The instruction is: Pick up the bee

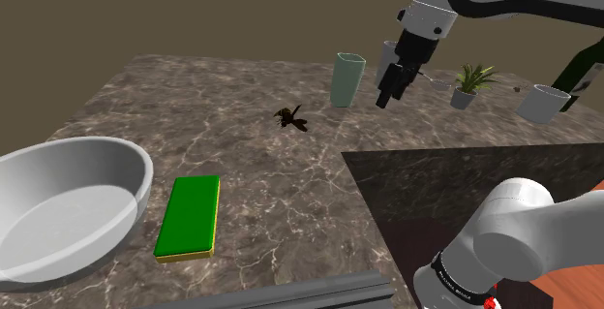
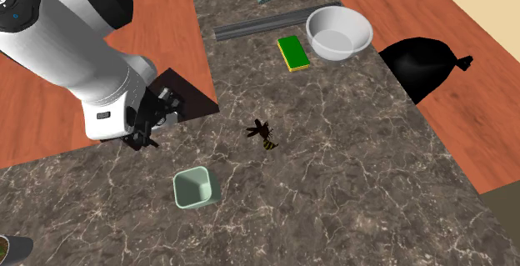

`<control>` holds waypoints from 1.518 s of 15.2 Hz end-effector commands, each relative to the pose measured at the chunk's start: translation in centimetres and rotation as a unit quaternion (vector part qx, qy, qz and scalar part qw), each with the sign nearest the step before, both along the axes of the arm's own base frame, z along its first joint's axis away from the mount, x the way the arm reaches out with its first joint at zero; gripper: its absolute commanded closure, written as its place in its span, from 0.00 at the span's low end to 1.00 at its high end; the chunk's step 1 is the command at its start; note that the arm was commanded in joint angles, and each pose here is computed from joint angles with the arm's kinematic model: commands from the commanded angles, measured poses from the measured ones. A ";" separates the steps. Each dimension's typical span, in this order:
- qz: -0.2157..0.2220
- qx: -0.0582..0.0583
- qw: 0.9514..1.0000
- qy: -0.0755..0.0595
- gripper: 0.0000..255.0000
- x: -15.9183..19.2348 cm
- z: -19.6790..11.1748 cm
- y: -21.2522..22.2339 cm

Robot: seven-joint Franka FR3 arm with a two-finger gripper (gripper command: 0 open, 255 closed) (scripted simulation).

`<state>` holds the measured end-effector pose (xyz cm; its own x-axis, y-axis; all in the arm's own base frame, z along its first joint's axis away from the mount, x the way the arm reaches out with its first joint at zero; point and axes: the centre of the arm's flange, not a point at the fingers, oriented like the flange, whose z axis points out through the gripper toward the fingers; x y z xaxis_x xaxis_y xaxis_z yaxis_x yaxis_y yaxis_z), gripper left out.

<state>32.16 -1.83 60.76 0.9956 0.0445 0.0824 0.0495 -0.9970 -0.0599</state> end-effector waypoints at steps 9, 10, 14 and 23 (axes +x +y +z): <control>-0.062 -0.022 0.997 0.044 0.00 8.2 -0.9 8.7; -0.070 -0.025 0.996 0.049 0.00 9.3 -1.1 9.7; -0.101 -0.036 0.992 0.071 0.00 13.8 -2.1 13.5; -0.150 -0.053 0.982 0.105 0.00 21.3 -5.2 19.0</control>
